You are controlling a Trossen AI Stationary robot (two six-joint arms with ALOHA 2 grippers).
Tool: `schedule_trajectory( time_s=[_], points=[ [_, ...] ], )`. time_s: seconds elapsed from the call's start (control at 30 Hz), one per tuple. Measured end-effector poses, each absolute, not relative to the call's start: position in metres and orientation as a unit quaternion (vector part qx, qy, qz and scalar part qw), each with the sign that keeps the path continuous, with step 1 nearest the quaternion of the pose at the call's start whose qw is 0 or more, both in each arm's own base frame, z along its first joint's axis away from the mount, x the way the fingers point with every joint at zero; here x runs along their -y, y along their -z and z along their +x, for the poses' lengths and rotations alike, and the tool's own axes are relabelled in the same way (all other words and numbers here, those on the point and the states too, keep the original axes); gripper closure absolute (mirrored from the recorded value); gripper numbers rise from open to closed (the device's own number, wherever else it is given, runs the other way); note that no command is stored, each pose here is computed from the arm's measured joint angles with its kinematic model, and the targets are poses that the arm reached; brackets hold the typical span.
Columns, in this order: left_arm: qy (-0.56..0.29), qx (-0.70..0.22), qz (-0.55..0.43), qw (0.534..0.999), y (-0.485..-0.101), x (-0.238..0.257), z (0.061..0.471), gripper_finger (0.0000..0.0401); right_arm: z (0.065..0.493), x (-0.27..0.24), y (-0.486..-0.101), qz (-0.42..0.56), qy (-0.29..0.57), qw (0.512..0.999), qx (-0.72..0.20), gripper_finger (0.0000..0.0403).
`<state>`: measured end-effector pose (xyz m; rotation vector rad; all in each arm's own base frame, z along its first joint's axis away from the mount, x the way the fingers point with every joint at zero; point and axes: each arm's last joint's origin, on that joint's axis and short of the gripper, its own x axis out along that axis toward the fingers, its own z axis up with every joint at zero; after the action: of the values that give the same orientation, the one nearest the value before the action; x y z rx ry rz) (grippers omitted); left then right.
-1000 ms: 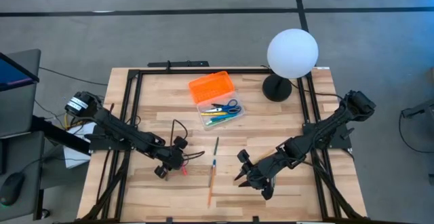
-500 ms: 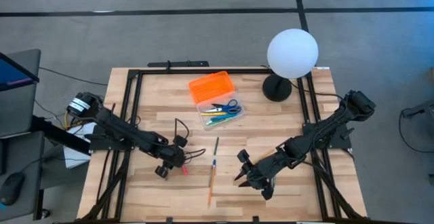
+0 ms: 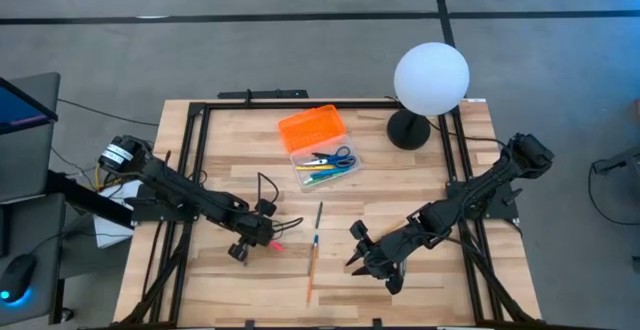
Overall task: Pick & place school supplies into a supply box
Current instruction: Put the pink pen into the supply box
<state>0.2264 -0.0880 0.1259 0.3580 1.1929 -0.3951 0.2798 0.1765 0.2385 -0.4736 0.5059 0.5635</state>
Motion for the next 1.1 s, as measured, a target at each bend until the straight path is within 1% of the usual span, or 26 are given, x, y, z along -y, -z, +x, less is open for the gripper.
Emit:
schedule_trajectory(
  time_s=[0.17, 0.3, 0.47, 0.7, 0.93, 1.1],
  points=[
    [0.188, -0.543, 0.2, 0.793, -0.126, 0.088, 0.228, 0.0347, 0.28, -0.177, -0.238, -0.229, -0.272, 0.902, -0.245, 0.0287],
    [0.194, -0.527, 0.223, 0.797, -0.127, 0.088, 0.23, 0.0357, 0.28, -0.176, -0.238, -0.229, -0.272, 0.902, -0.245, 0.0287],
    [0.182, -0.523, 0.206, 0.807, -0.128, 0.085, 0.233, 0.0366, 0.28, -0.176, -0.238, -0.229, -0.272, 0.902, -0.245, 0.0287],
    [0.165, -0.519, 0.188, 0.817, -0.129, 0.08, 0.238, 0.0356, 0.28, -0.176, -0.238, -0.229, -0.272, 0.902, -0.245, 0.0287],
    [0.145, -0.502, 0.191, 0.831, -0.142, 0.077, 0.252, 0.0367, 0.28, -0.176, -0.238, -0.224, -0.271, 0.903, -0.246, 0.0287],
    [0.15, -0.504, 0.213, 0.823, -0.151, 0.074, 0.258, 0.0365, 0.28, -0.176, -0.238, -0.195, -0.262, 0.91, -0.255, 0.0287]
  ],
)
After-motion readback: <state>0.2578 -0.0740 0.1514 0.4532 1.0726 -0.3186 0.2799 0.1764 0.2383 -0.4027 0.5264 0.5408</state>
